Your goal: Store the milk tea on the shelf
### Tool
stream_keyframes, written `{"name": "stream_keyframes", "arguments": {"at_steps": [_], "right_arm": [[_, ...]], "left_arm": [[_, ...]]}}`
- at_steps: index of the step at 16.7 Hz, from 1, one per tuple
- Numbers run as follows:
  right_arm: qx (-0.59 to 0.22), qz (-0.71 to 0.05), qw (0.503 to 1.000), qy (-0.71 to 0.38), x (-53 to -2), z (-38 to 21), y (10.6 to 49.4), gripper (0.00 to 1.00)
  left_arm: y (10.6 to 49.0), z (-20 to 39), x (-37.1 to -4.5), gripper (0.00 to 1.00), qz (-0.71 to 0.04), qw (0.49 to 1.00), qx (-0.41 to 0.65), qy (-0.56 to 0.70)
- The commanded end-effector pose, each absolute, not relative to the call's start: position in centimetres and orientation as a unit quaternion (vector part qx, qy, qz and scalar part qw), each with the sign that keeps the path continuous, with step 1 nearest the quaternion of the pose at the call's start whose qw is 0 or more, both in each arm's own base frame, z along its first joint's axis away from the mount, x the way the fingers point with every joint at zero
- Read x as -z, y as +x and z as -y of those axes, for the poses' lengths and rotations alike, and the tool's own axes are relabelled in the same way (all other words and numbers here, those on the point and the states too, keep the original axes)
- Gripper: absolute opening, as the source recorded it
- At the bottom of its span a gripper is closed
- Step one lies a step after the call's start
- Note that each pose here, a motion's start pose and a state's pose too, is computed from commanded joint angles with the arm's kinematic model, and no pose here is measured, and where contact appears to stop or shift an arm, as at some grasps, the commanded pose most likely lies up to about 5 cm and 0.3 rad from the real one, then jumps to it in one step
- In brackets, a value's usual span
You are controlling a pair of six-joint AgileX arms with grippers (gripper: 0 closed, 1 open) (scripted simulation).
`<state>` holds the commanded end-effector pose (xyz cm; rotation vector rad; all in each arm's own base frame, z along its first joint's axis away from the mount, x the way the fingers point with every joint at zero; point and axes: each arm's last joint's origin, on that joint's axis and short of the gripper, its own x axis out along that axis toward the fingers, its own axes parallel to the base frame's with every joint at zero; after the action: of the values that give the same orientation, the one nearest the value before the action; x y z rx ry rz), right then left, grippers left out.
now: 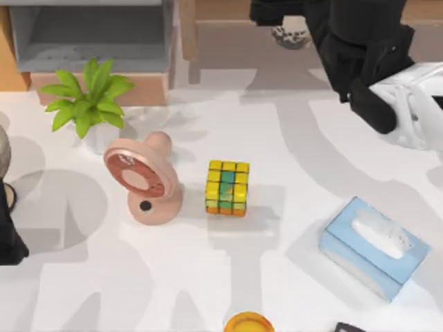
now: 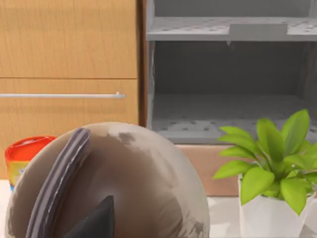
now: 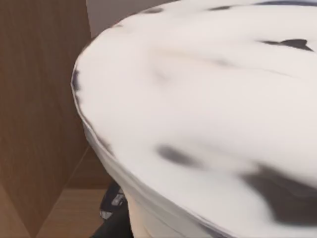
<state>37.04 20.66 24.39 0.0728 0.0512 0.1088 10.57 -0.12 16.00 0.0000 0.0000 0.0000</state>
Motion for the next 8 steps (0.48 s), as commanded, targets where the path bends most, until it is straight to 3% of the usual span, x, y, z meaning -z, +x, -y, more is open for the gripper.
{"name": "stream_keyframes", "arguments": {"at_steps": [8], "right_arm": [[-0.013, -0.085, 0.996, -0.002, -27.5, -9.3, 41.1, 0.0]], "left_arm": [[10.6, 0.1, -16.0, 1.0, 0.0, 1.0, 0.0, 0.0]]}}
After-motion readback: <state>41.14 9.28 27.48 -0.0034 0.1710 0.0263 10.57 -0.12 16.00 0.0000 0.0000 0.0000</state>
